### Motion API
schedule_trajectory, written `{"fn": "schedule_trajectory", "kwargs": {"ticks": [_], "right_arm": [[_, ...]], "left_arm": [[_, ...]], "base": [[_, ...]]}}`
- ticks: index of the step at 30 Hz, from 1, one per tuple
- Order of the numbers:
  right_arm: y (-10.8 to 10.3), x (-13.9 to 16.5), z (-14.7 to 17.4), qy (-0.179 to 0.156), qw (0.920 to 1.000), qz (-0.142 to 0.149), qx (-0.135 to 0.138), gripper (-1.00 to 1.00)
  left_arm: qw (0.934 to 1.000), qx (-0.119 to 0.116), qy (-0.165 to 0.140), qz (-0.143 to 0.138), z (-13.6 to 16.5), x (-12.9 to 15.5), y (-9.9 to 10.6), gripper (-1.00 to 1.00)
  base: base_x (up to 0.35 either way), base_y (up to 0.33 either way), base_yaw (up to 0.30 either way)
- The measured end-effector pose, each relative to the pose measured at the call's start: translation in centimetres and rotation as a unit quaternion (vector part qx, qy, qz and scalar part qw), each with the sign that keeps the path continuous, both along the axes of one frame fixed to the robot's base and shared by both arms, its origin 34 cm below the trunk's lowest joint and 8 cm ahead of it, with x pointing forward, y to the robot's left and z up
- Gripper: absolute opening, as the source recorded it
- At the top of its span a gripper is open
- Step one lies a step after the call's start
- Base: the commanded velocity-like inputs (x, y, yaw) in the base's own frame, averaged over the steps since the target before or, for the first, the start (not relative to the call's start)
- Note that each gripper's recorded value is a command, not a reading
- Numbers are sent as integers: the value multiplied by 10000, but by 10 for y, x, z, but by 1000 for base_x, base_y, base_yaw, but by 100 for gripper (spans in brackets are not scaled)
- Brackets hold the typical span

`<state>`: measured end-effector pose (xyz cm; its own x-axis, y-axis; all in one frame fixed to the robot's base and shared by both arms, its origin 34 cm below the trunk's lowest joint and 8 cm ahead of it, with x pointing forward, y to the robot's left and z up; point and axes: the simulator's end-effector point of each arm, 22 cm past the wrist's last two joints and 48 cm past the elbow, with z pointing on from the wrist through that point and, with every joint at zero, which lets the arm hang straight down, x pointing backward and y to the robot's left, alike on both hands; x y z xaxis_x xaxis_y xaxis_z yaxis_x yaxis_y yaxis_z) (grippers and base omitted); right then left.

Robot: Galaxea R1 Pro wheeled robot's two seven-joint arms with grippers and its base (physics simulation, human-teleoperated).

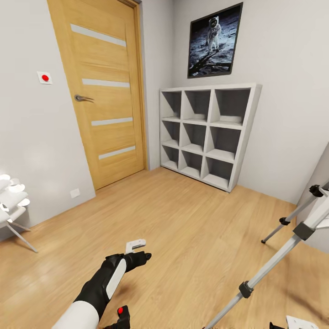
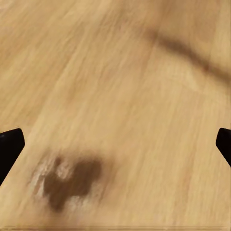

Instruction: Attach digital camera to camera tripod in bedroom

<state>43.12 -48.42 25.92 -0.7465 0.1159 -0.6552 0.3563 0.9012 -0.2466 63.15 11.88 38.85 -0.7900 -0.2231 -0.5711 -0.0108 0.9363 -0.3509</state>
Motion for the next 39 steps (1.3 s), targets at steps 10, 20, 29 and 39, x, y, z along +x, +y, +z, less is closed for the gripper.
{"fn": "schedule_trajectory", "kwargs": {"ticks": [10, 20, 29, 39], "right_arm": [[4, -10, -16, 210, 9998, 14, 28, 100], [3, -22, -31, 419, 9991, 5, 26, 100], [6, -33, -45, 612, 9981, -14, 62, 100], [9, -44, -60, 805, 9967, 2, 72, 100]], "left_arm": [[9998, 6, 211, 2, -24, -5, 1, 100], [9991, 13, 418, -1, -47, -12, 2, 100], [9982, 11, 601, -2, -68, -18, 2, 100], [9968, 19, 802, -2, -90, -26, 3, 100]], "base": [[0, 0, 0], [0, 0, 0], [0, 0, 0], [0, 0, 0]]}}
